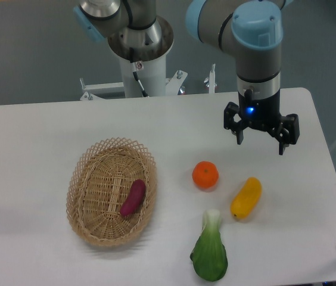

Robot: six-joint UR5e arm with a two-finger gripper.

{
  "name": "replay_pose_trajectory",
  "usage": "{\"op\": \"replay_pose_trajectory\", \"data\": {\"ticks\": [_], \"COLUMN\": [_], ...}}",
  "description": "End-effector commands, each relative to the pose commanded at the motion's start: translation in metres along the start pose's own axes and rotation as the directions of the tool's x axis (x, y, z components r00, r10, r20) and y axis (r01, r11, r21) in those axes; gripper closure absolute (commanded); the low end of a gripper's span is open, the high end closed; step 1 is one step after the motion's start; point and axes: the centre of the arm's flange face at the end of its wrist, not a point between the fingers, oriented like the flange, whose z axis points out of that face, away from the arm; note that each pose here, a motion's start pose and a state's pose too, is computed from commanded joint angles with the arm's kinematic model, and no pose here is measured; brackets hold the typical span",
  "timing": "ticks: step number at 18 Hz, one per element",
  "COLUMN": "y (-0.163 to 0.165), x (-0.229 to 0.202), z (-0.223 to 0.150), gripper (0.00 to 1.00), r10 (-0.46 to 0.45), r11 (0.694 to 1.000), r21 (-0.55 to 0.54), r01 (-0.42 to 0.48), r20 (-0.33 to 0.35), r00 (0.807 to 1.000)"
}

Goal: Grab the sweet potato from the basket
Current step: 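Move the open gripper over the basket above the purple sweet potato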

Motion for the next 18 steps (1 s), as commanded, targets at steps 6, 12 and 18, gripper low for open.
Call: {"op": "replay_pose_trajectory", "data": {"ticks": [6, 12, 18], "y": [-0.002, -0.001, -0.038], "x": [0.006, 0.041, 0.118], "z": [0.009, 0.049, 0.064], "gripper": [0.0, 0.0, 0.0], "r10": [0.004, -0.12, -0.239], "r11": [1.0, 0.993, 0.971], "r21": [-0.007, 0.012, -0.031], "r01": [-0.005, 0.121, 0.238], "r20": [-0.018, -0.091, -0.179], "r00": [1.0, 0.989, 0.954]}}
